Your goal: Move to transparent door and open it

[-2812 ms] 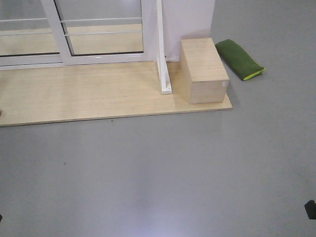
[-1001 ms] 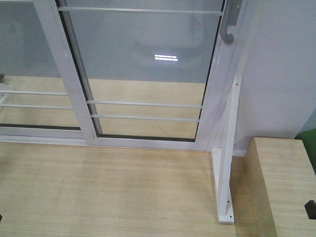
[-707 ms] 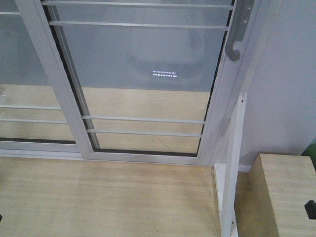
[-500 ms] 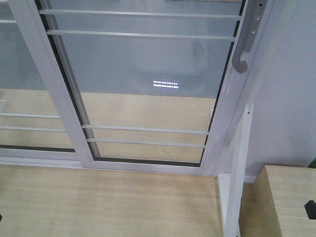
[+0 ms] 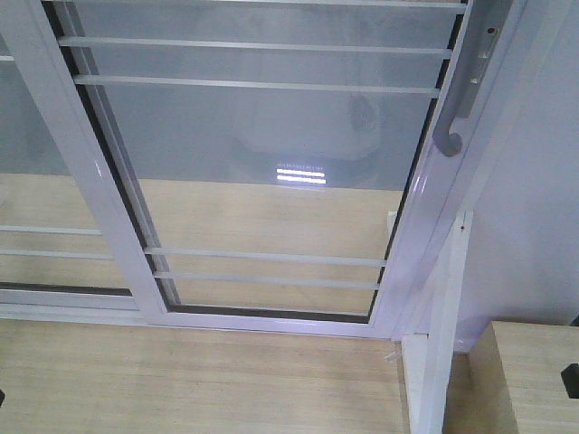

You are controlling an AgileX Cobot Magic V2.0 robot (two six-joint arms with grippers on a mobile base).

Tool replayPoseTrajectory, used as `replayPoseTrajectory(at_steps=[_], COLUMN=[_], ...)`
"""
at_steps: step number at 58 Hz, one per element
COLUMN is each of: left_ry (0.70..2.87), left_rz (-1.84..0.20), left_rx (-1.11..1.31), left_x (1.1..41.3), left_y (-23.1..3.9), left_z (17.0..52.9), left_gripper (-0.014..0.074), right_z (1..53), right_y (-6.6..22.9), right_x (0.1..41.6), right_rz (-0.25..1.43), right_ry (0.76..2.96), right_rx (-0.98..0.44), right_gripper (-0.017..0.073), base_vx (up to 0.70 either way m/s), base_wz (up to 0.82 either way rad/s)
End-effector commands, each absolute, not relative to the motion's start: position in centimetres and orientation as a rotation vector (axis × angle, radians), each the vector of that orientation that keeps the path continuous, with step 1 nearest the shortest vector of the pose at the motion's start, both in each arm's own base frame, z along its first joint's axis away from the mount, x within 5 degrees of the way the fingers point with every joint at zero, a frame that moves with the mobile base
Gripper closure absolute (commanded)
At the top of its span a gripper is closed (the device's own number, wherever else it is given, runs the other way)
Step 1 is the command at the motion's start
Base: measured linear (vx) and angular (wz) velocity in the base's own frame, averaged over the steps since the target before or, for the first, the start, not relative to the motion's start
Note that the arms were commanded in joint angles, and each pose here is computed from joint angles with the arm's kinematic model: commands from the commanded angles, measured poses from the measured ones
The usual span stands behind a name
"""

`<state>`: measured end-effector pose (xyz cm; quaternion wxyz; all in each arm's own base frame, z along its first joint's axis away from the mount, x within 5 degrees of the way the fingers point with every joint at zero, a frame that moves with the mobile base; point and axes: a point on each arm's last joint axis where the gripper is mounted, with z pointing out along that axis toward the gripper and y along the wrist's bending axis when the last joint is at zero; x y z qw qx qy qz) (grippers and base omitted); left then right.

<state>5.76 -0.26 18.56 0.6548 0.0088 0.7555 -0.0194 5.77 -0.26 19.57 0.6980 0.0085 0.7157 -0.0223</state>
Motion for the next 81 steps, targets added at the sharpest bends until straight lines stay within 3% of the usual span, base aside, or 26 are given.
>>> replayPoseTrajectory(at_steps=[1, 81], left_ry=[1.694, 1.725], left_rz=[-0.055, -0.055], left_rx=[0.018, 0.018], left_x=[6.03, 6.04], left_y=[-0.30, -0.31], left_z=[18.29, 18.03], left_gripper=[0.0599, 0.0599], right_z=[19.61, 19.48], right_y=[-0.22, -0.21], right_x=[6.02, 6.13], right_rz=[-0.054, -0.052], right_ry=[1.563, 1.582], right_rx=[0.004, 0.001], right_gripper=[0.0564, 0.0564], base_vx=[-0.05, 0.00], base_wz=[0.04, 0.00])
